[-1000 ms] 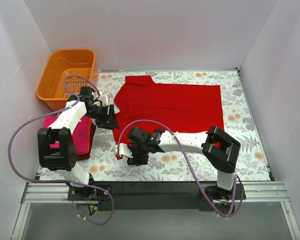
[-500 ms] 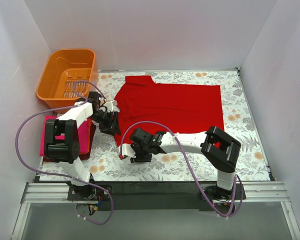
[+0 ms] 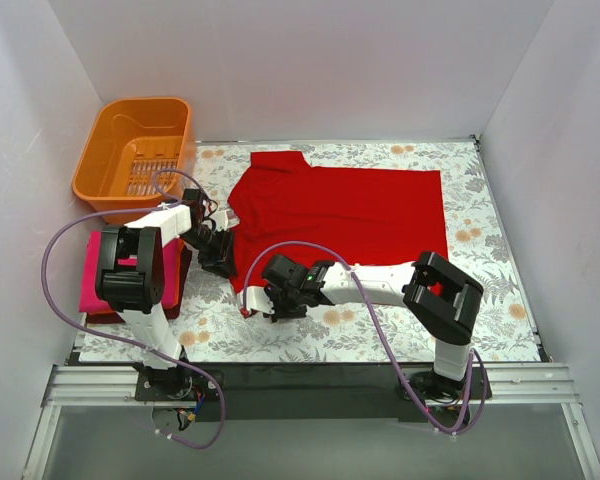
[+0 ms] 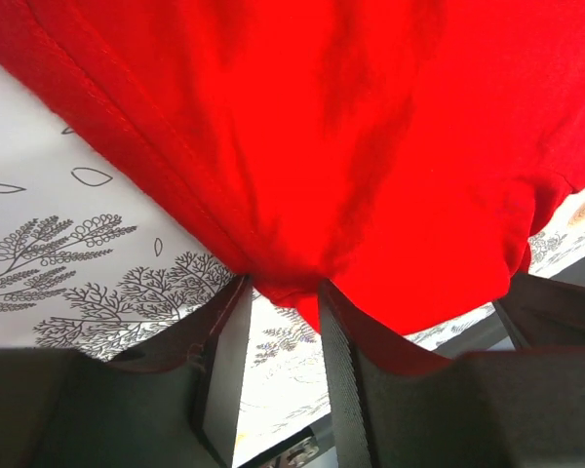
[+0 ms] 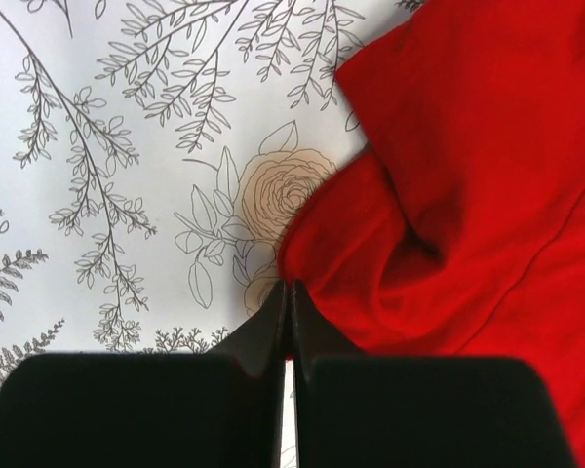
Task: Fold and stack the t-shirts
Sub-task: Flatten the tshirt out
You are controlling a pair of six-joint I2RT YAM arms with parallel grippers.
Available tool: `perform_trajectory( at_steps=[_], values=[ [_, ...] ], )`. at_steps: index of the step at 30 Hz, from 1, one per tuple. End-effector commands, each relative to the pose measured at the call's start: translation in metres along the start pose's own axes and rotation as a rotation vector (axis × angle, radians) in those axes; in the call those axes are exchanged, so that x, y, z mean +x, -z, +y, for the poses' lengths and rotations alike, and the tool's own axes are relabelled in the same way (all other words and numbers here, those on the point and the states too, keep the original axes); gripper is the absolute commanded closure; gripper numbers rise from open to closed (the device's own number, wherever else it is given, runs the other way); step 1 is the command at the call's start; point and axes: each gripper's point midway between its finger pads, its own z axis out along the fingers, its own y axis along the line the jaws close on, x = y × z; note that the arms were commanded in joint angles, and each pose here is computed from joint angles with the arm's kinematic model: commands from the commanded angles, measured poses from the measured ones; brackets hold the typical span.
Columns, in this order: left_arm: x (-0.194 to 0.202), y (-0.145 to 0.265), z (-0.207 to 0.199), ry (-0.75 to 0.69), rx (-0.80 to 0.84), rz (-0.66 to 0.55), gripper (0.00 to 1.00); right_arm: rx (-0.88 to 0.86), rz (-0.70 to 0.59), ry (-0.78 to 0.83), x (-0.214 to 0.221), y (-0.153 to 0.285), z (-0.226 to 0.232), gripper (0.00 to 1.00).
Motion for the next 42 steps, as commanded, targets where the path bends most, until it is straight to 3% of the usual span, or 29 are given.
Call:
perform_trajectory(
  at_steps=[1, 6, 14, 18, 24, 27, 32, 38, 42],
  values=[
    [-0.01, -0.005, 0.012, -0.013, -0.054, -0.017, 0.7, 0.014, -0.011, 0.003, 0.001, 0.022, -0.005, 0.99],
    [-0.018, -0.01, 0.023, -0.006, -0.095, -0.016, 0.76, -0.01, -0.061, 0.007, 0.015, 0.056, 0.006, 0.99],
    [-0.027, -0.016, 0.032, -0.006, -0.129, -0.008, 0.78, -0.117, -0.057, -0.062, 0.047, 0.051, 0.027, 0.99],
    [-0.031, -0.017, 0.03, -0.008, -0.114, -0.009, 0.77, -0.173, -0.094, -0.101, 0.035, 0.046, 0.032, 0.99],
    [-0.049, 0.009, 0.01, -0.056, -0.051, -0.096, 0.71, -0.205, -0.136, -0.11, 0.014, 0.057, 0.027, 0.67],
    [-0.055, 0.021, 0.007, -0.09, -0.063, -0.136, 0.71, -0.174, -0.201, -0.099, -0.001, 0.078, 0.021, 0.67],
    [-0.062, 0.025, 0.002, -0.104, -0.049, -0.149, 0.74, -0.16, -0.379, -0.084, -0.051, 0.095, 0.017, 0.78],
    [-0.062, 0.006, 0.016, -0.063, -0.075, -0.119, 0.75, -0.203, -0.35, -0.112, -0.076, 0.059, 0.021, 0.95],
    [-0.067, -0.002, 0.032, -0.037, -0.138, -0.121, 0.76, -0.183, -0.328, -0.131, -0.077, 0.033, 0.017, 0.99]
  ],
)
